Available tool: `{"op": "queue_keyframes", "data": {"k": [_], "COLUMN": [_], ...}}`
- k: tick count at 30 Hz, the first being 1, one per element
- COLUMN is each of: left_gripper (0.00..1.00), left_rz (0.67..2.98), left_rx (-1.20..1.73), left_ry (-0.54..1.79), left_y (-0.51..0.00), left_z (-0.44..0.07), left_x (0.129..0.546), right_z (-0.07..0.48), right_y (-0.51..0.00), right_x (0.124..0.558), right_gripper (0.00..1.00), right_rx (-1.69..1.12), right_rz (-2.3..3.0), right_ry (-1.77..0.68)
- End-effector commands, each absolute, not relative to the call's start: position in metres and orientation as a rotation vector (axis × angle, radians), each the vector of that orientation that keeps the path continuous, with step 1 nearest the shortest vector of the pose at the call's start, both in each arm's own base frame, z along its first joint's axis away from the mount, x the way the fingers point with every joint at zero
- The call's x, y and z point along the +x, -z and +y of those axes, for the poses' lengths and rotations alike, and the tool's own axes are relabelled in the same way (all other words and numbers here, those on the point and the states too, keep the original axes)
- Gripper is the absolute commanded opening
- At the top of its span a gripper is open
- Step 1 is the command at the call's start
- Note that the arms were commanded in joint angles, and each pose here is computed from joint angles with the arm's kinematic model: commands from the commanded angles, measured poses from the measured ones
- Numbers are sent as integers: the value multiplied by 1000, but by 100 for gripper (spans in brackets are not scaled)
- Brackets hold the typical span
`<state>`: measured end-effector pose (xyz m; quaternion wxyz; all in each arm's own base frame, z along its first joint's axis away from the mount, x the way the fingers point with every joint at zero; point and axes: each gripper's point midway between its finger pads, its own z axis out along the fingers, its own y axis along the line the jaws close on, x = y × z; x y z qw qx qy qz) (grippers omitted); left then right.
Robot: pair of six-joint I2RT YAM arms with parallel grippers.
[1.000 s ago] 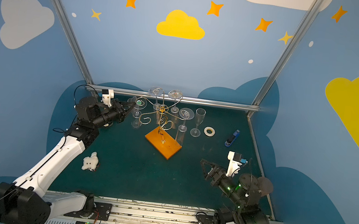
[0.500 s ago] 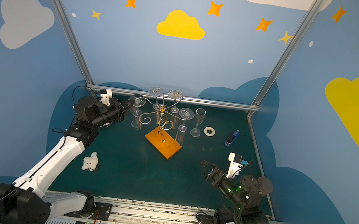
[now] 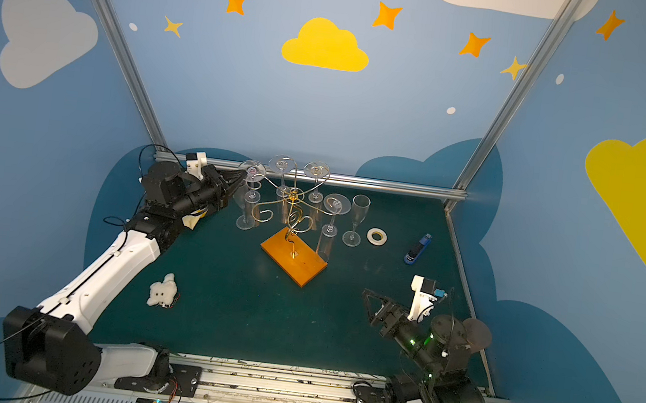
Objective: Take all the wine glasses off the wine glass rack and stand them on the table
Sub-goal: 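Close the left gripper on the stem of the hanging clear glass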
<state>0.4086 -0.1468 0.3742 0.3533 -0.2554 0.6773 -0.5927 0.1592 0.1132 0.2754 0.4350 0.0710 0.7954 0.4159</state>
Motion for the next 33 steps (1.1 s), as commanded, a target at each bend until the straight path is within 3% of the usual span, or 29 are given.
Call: {"op": "queue_keyframes", "data": {"k": [1,20,33], "left_gripper": [3,3,3], "left_rz": [1696,1792,1775], "left_rx": [-549,-392,-471], "left_ry": [1587,1689,1666], "left_y": [-405,-408,-388], "left_z": [-153,-184,-171], "left_x": [406,388,350], "right_z": [109,111,114], "right_y": [-288,-290,-293], "right_x": [154,152,148], "right_gripper": [86,86,86], "right_rx": [172,174,164], "right_rz": [1940,1934,1935], "right_ry": [-1027,-1053,-1084]}}
